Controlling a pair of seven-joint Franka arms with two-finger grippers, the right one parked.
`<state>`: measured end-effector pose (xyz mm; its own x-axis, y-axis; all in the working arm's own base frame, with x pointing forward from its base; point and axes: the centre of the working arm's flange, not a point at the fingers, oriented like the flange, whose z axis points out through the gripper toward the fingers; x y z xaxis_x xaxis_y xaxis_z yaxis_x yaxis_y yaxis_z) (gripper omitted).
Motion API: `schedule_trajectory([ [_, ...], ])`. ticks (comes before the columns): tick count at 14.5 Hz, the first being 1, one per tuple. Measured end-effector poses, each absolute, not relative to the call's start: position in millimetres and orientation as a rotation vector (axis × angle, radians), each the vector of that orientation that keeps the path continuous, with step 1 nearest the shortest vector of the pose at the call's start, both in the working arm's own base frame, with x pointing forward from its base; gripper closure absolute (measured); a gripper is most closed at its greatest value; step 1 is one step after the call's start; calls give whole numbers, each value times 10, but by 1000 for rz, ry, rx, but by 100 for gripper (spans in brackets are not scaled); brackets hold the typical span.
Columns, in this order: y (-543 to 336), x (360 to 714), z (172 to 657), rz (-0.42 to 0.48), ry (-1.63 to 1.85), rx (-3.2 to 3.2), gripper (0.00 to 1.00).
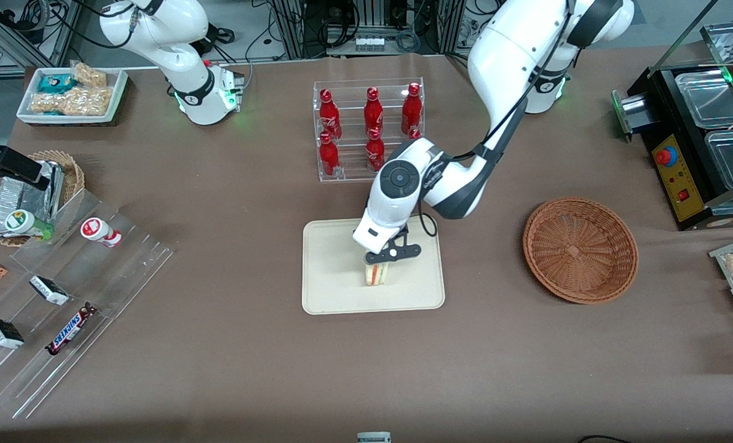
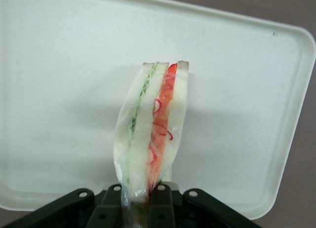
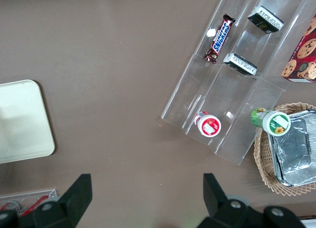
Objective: Place sandwich from basket to tray
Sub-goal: 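Lower the sandwich onto the tray and open the left gripper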
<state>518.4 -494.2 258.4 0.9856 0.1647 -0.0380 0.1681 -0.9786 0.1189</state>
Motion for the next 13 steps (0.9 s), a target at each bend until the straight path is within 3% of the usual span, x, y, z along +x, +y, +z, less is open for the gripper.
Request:
schedule_trajectory([
  [3,-5013,5100,2401,-43,205,3042,85],
  [8,-5052,5184,2536,-4,260,3011,41],
  [12,-4897,5394,3414,96,381,2971,1],
  [13,-4751,5441,3704,102,409,2984,0],
])
